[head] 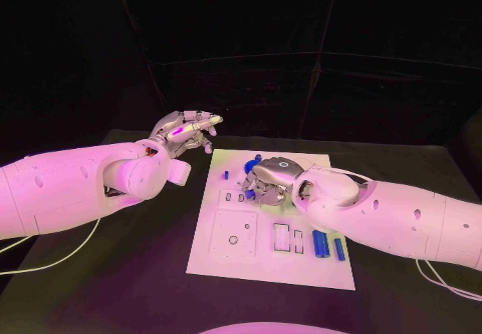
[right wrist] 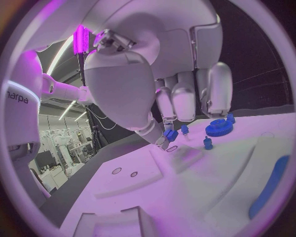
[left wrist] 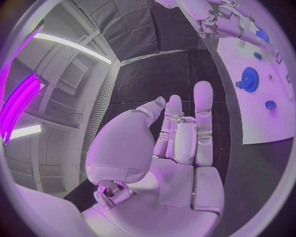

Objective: Assemble the parts on the task board

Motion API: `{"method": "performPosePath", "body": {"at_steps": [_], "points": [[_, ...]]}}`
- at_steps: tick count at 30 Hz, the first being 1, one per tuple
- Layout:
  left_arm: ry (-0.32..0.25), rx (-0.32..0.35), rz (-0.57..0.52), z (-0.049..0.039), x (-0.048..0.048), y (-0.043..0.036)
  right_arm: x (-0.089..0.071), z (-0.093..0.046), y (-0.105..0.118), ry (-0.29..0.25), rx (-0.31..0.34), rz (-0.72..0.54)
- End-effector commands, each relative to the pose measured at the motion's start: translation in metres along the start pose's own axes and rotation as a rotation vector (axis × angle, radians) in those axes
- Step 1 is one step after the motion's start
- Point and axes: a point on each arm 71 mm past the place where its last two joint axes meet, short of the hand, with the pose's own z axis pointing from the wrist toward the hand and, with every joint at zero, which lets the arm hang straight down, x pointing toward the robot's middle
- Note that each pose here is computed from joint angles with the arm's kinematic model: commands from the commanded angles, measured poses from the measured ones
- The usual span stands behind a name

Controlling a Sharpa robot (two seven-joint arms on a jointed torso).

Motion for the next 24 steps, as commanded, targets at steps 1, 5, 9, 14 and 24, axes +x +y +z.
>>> {"method": "performPosePath", "body": {"at_steps": [1,5,9,14,24], "points": [[0.011,-0.005,-0.005,0.0006,0.0010,0.0004,-0.004,-0.001,-0.006,-0.053,0.090,0.081],[0.011,-0.012,-0.005,0.0008,0.0014,0.0017,-0.006,-0.003,-0.008,-0.071,0.121,0.122],[0.017,-0.036,0.000,-0.0022,0.0017,0.0089,-0.010,-0.010,-0.010,-0.127,0.118,0.181],[0.032,-0.066,-0.001,-0.0067,0.0034,0.0200,-0.017,-0.024,-0.012,-0.232,0.069,0.292],[0.063,-0.093,-0.019,-0.0127,0.0100,0.0333,-0.029,-0.052,-0.016,-0.373,0.009,0.430]]}}
